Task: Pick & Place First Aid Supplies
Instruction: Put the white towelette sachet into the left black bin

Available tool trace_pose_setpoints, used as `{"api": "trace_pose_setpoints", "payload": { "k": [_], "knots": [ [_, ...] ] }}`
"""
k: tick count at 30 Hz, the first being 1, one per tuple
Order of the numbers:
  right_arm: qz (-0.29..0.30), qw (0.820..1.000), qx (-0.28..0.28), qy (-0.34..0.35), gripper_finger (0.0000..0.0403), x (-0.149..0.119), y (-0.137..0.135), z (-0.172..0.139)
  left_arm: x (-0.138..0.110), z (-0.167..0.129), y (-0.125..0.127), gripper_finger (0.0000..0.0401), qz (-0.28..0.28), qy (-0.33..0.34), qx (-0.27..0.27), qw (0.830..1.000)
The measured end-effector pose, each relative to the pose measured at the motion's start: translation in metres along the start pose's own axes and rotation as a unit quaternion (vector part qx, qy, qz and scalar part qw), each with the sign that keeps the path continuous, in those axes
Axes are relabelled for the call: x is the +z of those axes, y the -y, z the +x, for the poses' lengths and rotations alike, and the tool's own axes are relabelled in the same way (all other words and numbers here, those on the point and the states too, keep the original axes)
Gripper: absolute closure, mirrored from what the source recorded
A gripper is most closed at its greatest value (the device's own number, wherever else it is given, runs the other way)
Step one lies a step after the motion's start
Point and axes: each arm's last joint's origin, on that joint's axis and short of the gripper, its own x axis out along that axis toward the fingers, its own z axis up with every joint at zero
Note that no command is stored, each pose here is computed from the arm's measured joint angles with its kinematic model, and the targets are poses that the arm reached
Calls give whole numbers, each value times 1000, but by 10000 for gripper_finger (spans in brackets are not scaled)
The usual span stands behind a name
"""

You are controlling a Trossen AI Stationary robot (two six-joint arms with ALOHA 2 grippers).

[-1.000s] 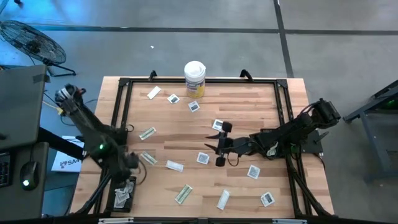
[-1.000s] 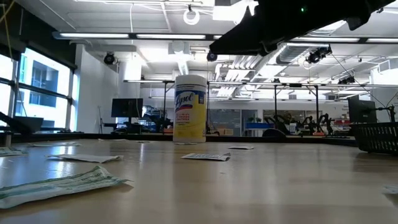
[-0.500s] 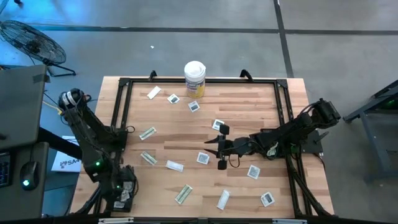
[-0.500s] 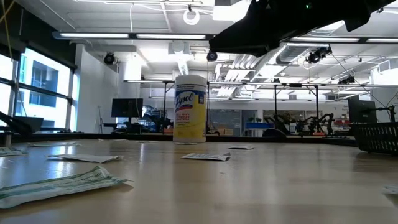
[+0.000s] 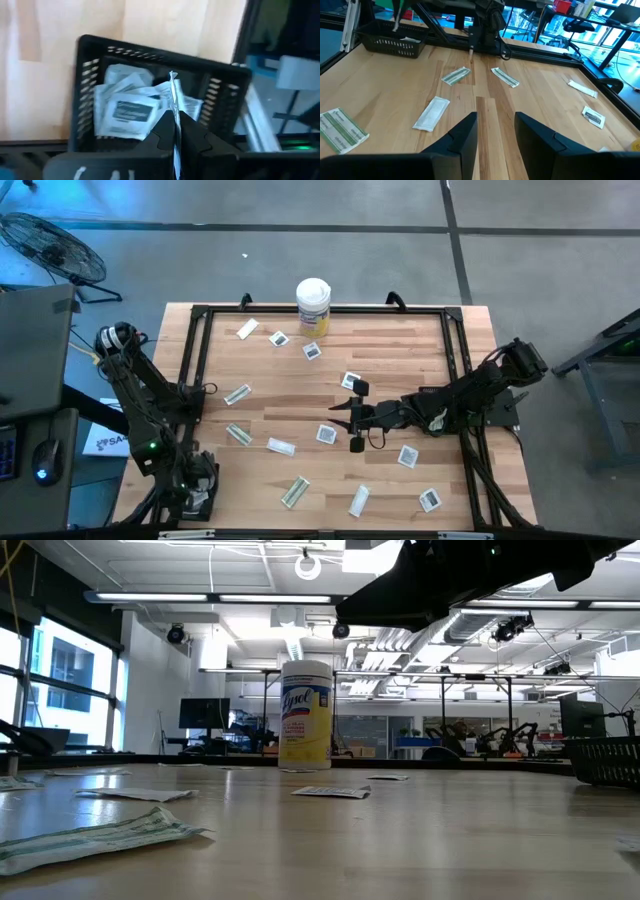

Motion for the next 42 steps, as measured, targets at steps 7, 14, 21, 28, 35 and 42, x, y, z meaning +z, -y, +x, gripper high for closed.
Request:
{"api": "trace_pose_setpoints", "payload": {
  "k": [7, 14, 21, 28, 35, 42],
  "knots": [
    [0, 1000, 0, 0, 279, 0, 0, 0, -1, 5, -4, 384, -55, -6, 5, 998],
    [0, 1000, 0, 0, 279, 0, 0, 0, -4, 14, -14, 338, -84, -18, 29, 996],
    [0, 1000, 0, 0, 279, 0, 0, 0, -5, 9, -17, 315, -56, -31, 31, 997],
    [0, 1000, 0, 0, 279, 0, 0, 0, 1, -10, -37, 314, -58, 7, 97, 994],
    [0, 1000, 0, 0, 279, 0, 0, 0, 37, -31, -55, 313, 30, 212, 174, 961],
    [0, 1000, 0, 0, 279, 0, 0, 0, 85, -33, -71, 313, 63, 390, 272, 877]
  ]
}}
